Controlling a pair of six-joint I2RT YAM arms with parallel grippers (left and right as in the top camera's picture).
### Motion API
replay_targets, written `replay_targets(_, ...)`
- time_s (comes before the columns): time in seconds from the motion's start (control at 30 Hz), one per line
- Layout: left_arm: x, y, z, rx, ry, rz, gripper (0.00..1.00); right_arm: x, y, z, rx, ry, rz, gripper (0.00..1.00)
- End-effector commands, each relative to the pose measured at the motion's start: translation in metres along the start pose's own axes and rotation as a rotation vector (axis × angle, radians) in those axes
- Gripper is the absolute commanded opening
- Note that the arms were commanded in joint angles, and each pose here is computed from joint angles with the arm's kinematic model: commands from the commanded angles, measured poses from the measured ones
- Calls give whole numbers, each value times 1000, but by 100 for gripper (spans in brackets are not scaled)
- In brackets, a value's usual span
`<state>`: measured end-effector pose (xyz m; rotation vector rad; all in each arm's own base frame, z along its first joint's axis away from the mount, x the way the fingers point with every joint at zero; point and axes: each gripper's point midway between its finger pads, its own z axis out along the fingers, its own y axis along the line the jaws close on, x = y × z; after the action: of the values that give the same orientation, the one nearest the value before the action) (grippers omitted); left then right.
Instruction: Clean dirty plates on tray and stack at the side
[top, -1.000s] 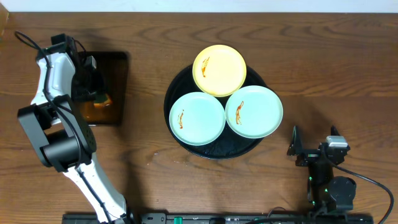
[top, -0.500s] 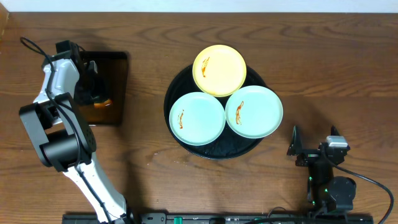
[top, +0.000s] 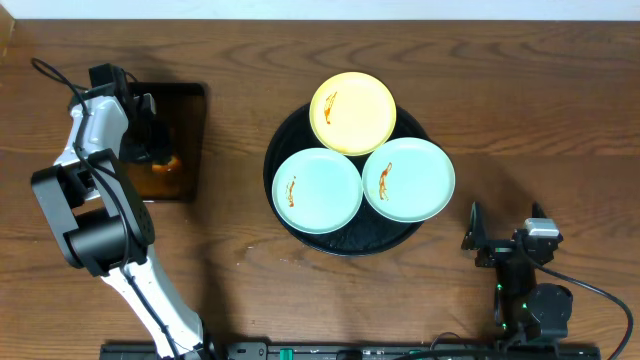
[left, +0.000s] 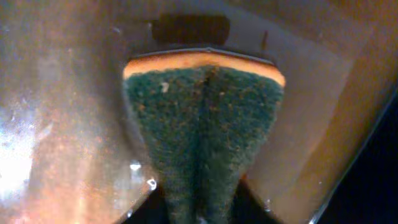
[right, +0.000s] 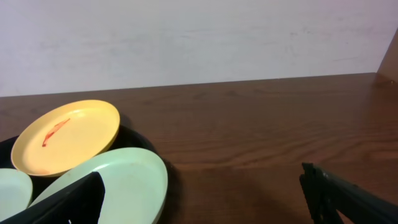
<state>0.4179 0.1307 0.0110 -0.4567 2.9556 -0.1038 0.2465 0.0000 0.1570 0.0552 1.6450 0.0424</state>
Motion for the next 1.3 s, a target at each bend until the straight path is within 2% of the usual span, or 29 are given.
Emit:
replay_targets(0.0,-4,3,-6,-8,-10,-6,12,0,-3,0,13,-3,-8,99)
replay_targets(0.07,-7,1,-17,-3,-35,-24,8,0,-3,0,13,-3,-8,99)
replay_targets(0.2,-19,-2,-55,-1,-128,-72,8,0,-3,0,13,-3,-8,99)
replay_targets(0.4,-37,-9,-133,1,-336,-54,7,0,-3,0,13,-3,-8,99)
replay_targets(0.57,-46,-12,-168,2,-440,-44,8,0,-3,0,13,-3,-8,99)
replay_targets(0.73,-50,-10,-160,-1,-442,-44,8,0,-3,0,13,-3,-8,99)
replay_targets(1.13,-51,1,-83,-5,-349,-60,8,0,-3,0,13,-3,-8,99)
replay_targets(1.27,-52,0,-87,-5,-359,-59,7,0,-3,0,13,-3,-8,99)
